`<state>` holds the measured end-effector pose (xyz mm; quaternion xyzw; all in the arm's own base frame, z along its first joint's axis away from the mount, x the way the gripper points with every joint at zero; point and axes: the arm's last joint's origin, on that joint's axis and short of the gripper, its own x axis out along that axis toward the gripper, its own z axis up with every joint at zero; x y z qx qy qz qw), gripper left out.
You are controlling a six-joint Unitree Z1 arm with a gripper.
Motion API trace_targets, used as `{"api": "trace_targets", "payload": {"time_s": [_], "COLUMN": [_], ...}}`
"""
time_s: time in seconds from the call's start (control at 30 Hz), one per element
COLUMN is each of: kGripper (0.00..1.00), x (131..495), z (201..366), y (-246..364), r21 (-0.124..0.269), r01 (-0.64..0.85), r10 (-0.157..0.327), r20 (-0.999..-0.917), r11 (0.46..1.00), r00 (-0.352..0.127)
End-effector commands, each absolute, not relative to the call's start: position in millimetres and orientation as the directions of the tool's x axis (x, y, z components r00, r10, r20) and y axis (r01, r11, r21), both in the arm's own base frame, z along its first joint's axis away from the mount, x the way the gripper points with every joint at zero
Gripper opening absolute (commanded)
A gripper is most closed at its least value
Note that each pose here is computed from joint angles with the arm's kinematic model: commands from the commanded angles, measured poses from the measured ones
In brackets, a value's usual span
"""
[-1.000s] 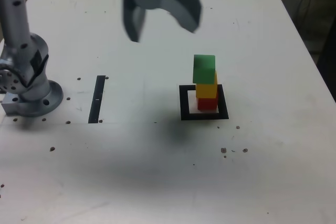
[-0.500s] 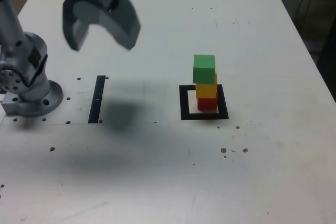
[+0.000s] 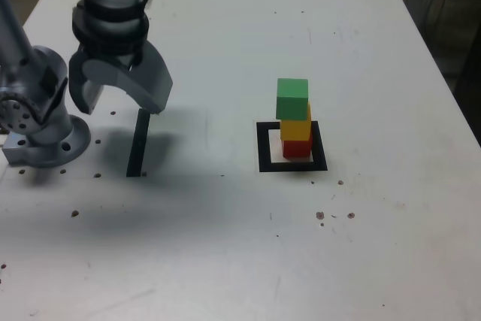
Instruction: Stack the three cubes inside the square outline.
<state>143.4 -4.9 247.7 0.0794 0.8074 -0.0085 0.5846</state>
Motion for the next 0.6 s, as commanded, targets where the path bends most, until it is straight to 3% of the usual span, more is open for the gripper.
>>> {"api": "trace_targets", "payload": {"time_s": [0.0, 0.17, 0.33, 0.57], "kGripper": [0.99, 0.99, 0.99, 0.99], "x": [141.4, 139.2, 137.8, 134.4], "z": [246.9, 243.2, 239.5, 237.8], "y": [-4.6, -4.6, -4.9, -7.0], "r21": [0.078, 0.076, 0.067, 0.022], "r01": [0.135, 0.135, 0.132, 0.118], "r10": [0.116, 0.116, 0.106, 0.061], "r20": [-0.9458, -0.9419, -0.9434, -0.9406], "r11": [0.988, 0.988, 0.989, 0.993], "r00": [-0.303, -0.315, -0.314, -0.334]}}
